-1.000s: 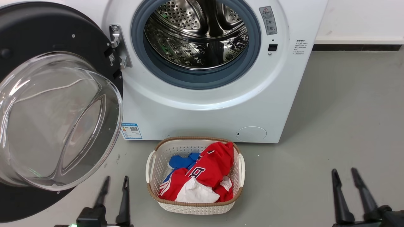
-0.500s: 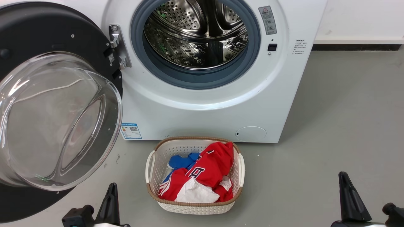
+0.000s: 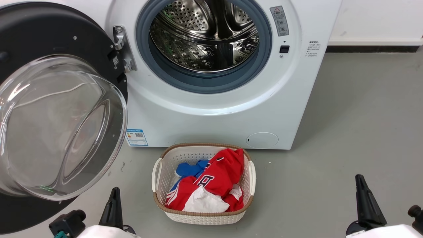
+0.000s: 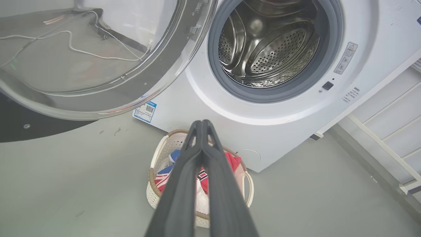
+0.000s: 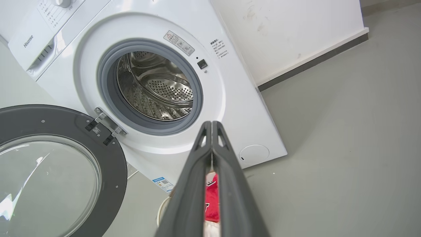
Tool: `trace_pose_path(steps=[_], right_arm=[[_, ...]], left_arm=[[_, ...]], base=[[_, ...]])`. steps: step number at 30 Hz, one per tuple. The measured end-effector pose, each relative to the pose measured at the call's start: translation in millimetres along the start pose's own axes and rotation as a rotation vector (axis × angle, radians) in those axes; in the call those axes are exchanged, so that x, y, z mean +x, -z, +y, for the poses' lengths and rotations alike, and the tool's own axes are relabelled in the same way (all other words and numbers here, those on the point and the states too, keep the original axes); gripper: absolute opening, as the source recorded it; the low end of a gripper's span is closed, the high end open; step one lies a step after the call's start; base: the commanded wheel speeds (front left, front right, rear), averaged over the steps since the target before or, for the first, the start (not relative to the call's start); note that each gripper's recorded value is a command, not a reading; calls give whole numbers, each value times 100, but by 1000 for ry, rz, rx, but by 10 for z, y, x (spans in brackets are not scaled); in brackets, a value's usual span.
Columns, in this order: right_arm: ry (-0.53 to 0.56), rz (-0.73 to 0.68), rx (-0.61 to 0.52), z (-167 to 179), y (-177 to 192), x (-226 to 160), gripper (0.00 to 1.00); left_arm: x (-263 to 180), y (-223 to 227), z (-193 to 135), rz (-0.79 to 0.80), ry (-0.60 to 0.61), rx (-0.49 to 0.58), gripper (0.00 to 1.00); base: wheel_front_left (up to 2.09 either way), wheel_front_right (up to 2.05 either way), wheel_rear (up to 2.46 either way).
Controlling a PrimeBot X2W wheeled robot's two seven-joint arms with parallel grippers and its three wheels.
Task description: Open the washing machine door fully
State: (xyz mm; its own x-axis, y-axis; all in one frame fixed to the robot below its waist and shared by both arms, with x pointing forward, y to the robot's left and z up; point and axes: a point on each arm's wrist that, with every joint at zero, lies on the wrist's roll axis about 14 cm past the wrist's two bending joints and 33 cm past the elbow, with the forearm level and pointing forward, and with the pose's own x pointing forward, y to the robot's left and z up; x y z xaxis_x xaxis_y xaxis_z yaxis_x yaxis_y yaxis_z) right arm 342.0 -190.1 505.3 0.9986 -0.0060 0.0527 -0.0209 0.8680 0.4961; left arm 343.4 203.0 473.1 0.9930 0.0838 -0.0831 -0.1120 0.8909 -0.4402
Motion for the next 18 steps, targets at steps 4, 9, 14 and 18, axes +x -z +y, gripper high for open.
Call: trace_pose_path(steps=[4,9,14,18], right_arm=[[9,5,63,-15,4,28,0],[20,9,136,-33,8,63,0],[29,14,207,-49,14,91,0],[39,20,276,-67,25,115,0]], left_arm=[[18,3,6,7,-4,-67,0],[52,-11,6,11,-8,-147,0],[82,-19,2,16,-9,-222,0],[105,-24,4,22,-12,-293,0]], base=[[0,0,0],[0,0,0],[0,0,0],[0,0,0]])
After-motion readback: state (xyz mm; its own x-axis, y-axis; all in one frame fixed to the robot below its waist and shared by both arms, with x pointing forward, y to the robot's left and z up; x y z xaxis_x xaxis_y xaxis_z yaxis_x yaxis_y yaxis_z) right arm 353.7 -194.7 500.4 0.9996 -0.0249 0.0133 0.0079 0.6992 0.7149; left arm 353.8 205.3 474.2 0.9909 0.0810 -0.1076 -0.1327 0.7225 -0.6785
